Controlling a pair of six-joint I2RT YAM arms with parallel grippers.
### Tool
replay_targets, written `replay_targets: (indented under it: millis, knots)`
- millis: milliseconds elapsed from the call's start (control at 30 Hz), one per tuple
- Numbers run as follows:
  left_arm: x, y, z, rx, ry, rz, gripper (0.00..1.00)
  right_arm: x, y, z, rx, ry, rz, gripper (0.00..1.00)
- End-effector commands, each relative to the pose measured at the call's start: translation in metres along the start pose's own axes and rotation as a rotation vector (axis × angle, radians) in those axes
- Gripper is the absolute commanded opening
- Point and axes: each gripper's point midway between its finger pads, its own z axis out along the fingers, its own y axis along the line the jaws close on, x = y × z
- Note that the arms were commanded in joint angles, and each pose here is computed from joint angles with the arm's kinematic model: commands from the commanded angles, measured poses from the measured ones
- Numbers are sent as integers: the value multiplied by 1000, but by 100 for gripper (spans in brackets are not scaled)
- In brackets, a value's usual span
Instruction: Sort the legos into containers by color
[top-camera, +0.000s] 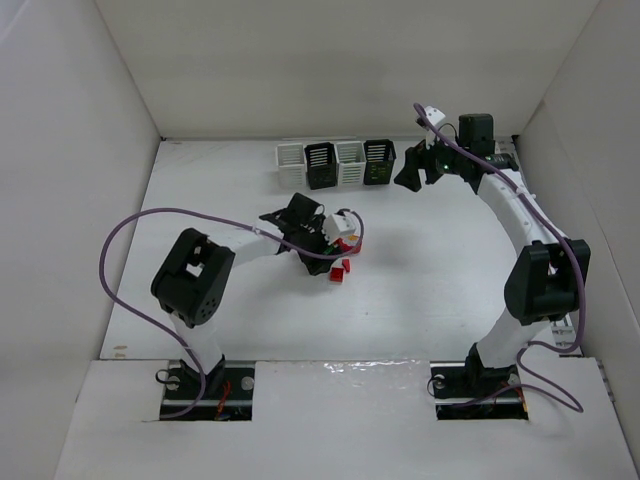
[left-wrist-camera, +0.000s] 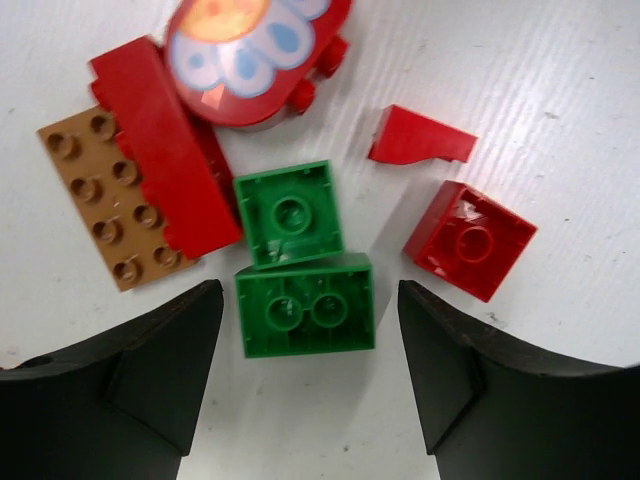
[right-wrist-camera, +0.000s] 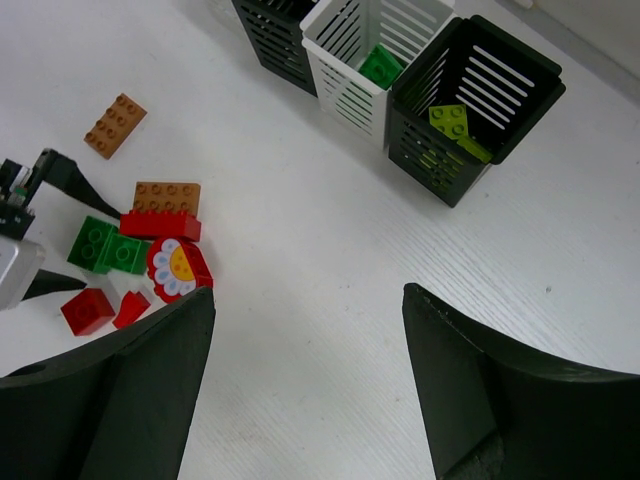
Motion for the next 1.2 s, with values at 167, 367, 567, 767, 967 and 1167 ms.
replay_targets:
  millis: [167, 367, 567, 767, 967, 1167]
  knots:
    - [-7, -14, -3, 22, 3, 88, 59, -26, 2, -12, -2, -69, -53, 81]
    - [-4, -13, -1, 18, 15, 85, 44, -26, 2, -12, -2, -69, -53, 81]
    - [-1, -12, -4, 34, 23, 67, 28, -28, -1, -9, -1, -70, -54, 81]
    - [-80, 18, -58, 8, -151, 71, 25, -33, 0, -10, -8, -80, -60, 81]
    - [-206, 58, -117, -83, -383, 27, 25, -30, -3, -7, 7, -85, -33, 81]
    - [-269, 107, -106, -171, -505, -52, 25, -32, -13, -8, 48, -100, 9, 81]
